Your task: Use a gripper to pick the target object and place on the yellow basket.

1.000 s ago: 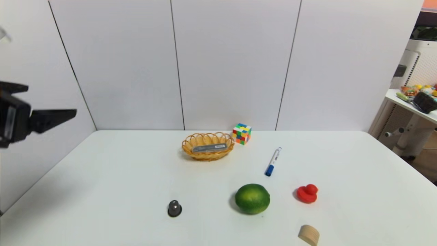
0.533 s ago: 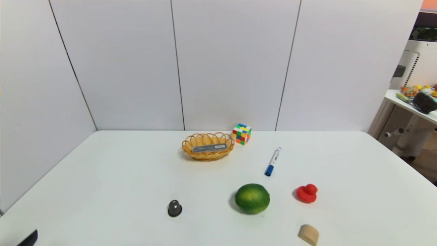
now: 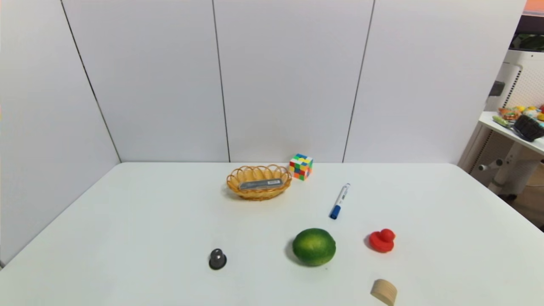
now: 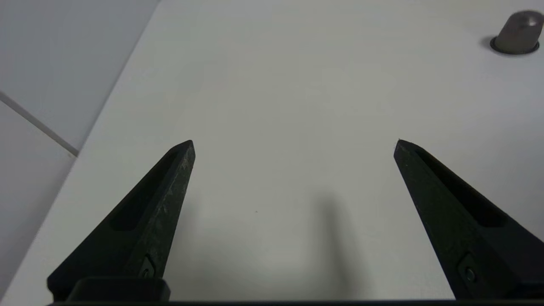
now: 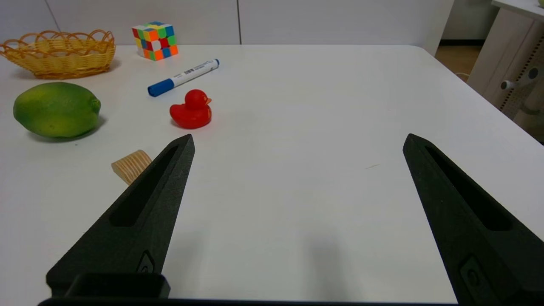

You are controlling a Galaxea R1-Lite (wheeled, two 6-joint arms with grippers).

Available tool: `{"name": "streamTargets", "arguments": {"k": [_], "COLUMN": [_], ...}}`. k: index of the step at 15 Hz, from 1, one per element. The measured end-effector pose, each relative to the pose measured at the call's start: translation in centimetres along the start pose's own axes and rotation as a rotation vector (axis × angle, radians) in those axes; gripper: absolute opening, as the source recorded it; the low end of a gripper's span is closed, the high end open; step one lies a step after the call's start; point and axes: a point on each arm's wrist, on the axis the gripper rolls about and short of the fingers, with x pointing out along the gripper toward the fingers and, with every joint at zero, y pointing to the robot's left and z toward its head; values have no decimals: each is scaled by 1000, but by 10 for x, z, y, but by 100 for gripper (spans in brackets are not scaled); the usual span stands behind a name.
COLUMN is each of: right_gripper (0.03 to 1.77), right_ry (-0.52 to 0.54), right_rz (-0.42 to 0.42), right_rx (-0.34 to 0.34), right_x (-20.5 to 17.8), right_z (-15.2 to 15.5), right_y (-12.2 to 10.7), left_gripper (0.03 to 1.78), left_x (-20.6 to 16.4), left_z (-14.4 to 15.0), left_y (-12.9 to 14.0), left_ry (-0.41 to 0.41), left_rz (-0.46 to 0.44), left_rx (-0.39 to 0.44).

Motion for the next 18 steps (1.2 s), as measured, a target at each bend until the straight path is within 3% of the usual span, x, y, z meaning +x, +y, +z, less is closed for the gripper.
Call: {"name": "streamTargets", "arguments": {"k": [3, 6, 9, 18], "right_gripper": [169, 169, 169, 169], "right_ry": [0, 0, 0, 0], "right_rz": [0, 0, 0, 0], "right_rx": [0, 0, 0, 0], "right_x": [0, 0, 0, 0], "right_z": [0, 0, 0, 0], "right_y": [0, 0, 0, 0], "left_gripper": [169, 169, 169, 169], "left_x": [-5, -14, -18, -20], "left_z": [-8, -11, -14, -15], "left_y": [-2, -3, -3, -3], "left_ry": [-17, -128, -189, -213], "left_rz": [-13, -7, 2, 12], "left_rx": [-18, -99, -182, -190]}}
